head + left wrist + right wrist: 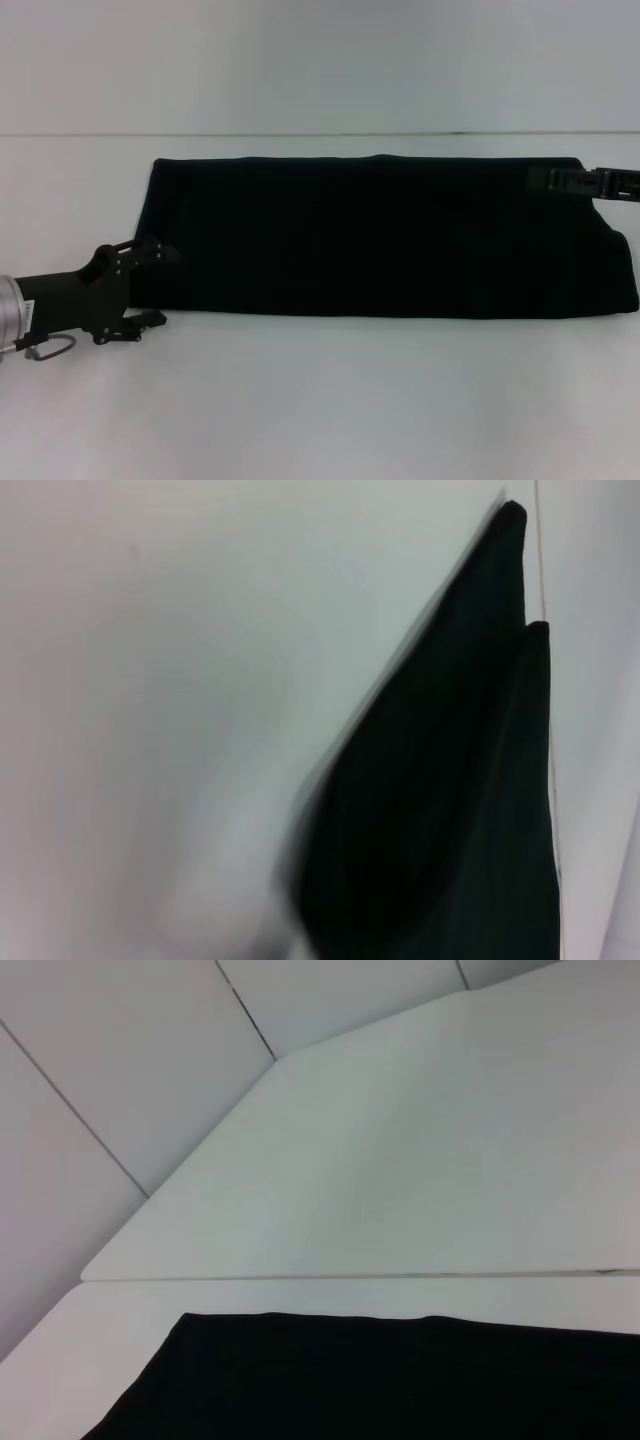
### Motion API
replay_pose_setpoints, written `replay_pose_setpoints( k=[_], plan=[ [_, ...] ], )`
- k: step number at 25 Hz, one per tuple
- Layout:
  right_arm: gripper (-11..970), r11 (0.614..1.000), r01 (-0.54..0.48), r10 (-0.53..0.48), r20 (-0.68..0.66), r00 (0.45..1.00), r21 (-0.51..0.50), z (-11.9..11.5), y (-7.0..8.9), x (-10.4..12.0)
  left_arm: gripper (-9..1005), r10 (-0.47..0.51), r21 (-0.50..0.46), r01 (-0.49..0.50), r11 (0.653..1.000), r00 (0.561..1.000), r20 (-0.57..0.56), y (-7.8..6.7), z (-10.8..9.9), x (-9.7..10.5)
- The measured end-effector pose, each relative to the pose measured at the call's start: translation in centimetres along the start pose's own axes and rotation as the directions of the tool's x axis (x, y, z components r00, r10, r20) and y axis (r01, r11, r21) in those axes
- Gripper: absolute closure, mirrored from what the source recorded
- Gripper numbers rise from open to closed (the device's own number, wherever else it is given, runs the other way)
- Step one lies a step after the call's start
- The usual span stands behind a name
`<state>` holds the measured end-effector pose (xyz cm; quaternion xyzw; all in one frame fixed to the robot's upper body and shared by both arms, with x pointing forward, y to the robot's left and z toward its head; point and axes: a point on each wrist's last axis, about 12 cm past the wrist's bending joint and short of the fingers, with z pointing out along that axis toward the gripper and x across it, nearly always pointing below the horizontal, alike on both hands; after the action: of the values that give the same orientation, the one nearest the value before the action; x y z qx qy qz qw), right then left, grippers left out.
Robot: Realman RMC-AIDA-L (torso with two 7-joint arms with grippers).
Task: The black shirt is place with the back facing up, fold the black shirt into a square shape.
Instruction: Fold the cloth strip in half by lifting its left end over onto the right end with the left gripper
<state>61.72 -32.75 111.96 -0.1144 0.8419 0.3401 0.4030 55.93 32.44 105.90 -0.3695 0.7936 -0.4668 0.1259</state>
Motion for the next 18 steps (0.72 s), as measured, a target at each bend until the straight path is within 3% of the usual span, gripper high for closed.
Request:
replay_pose_setpoints(
  k=[18],
  plan=[
    [84,1.000,-0.005,0.005,0.001,1.000,-0.004,0.05,0.06,0.07,75,0.004,-0.014,-0.004,1.000,1.000,0.024,0.19,-0.06,-0.29]
  ],
)
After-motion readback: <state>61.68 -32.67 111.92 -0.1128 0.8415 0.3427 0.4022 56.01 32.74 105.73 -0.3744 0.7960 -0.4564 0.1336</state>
